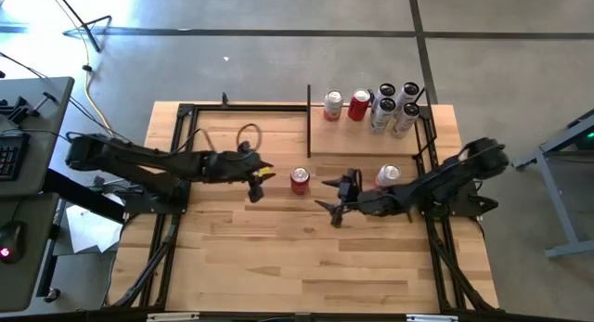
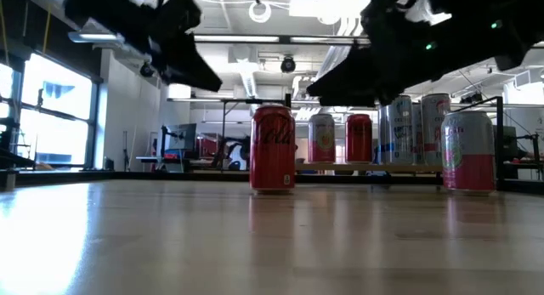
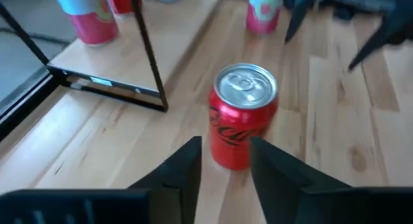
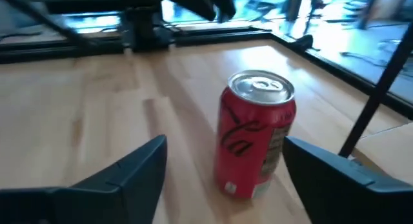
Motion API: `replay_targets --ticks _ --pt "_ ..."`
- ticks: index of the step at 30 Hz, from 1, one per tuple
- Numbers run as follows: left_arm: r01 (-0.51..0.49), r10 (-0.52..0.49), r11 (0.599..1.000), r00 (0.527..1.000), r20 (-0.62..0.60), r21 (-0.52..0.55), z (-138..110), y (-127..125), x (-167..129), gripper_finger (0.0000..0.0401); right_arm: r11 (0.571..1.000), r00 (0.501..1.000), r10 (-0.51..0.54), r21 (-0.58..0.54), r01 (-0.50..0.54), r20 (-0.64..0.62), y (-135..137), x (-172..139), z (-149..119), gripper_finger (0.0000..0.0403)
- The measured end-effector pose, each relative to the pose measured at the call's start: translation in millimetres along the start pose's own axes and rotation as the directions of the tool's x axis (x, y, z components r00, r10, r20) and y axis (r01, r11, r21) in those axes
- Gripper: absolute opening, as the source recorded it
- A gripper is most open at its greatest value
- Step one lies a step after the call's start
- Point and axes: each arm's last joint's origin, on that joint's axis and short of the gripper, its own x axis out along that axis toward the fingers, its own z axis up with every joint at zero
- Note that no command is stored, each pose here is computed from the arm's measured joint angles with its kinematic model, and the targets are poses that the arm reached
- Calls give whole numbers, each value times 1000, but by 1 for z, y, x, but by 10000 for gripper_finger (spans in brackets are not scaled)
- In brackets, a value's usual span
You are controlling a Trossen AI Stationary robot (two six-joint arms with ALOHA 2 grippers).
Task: Place canned beverage on shelf
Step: Put the red soda can on the shelf aligned with the other red soda can
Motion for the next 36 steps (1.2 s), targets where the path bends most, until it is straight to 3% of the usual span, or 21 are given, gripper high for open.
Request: replay_targets --ticks 5,10,22,28,36 --pt "17 -6 997 988 156 -71 -43 14 7 80 997 997 -78 21 77 28 6 26 -4 309" --pt "59 -25 991 965 261 -123 -66 24 13 46 988 988 -150 49 148 46 8 48 -10 309" --pt "35 -2 989 976 218 -144 -81 29 50 7 980 977 -187 88 178 106 8 76 -12 309" --pt "92 -55 986 965 255 -138 -80 27 61 7 974 968 -225 54 220 112 2 78 -11 309" --pt "145 -113 982 965 236 -123 -75 22 80 7 989 984 -141 69 135 107 -3 83 -10 309"
